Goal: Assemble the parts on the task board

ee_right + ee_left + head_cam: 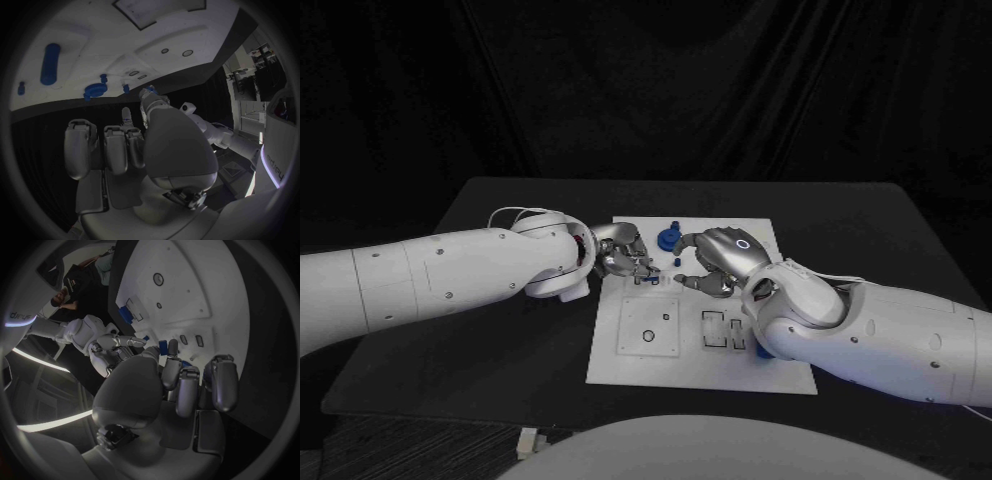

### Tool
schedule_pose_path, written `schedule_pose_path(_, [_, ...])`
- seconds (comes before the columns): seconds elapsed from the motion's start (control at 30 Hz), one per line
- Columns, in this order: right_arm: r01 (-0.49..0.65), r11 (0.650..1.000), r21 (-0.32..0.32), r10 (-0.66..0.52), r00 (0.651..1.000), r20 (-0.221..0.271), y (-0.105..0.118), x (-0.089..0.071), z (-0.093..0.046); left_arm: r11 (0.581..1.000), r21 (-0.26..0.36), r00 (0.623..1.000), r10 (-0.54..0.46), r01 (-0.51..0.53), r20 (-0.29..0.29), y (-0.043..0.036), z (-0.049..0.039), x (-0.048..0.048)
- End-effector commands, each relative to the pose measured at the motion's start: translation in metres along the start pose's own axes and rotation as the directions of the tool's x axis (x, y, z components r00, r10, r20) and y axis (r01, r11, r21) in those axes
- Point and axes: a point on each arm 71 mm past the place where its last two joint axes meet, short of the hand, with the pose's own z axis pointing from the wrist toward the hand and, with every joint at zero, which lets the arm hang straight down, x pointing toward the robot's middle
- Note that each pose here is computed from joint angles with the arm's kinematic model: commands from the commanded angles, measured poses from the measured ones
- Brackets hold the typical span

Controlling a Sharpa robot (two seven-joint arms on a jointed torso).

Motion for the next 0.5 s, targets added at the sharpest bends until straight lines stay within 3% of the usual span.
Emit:
schedule_pose_path(0.03, [0.008,1.0,0.009,-0.008,0.999,0.04,-0.006,-0.011,-0.007,0.998,-0.07,1.0,0.002,-0.004,-0.031,0.003,0.0016,0.0027])
schedule_pose_path(0.27, [0.012,1.0,0.027,-0.014,0.998,0.064,-0.02,-0.031,-0.027,0.996,-0.092,0.999,0.011,-0.014,-0.036,-0.0008,0.0049,0.001])
schedule_pose_path(0.5, [0.01,0.997,0.071,-0.016,0.996,0.091,-0.038,-0.053,-0.057,0.989,-0.128,0.995,0.056,-0.067,-0.087,-0.0142,0.0122,-0.0102])
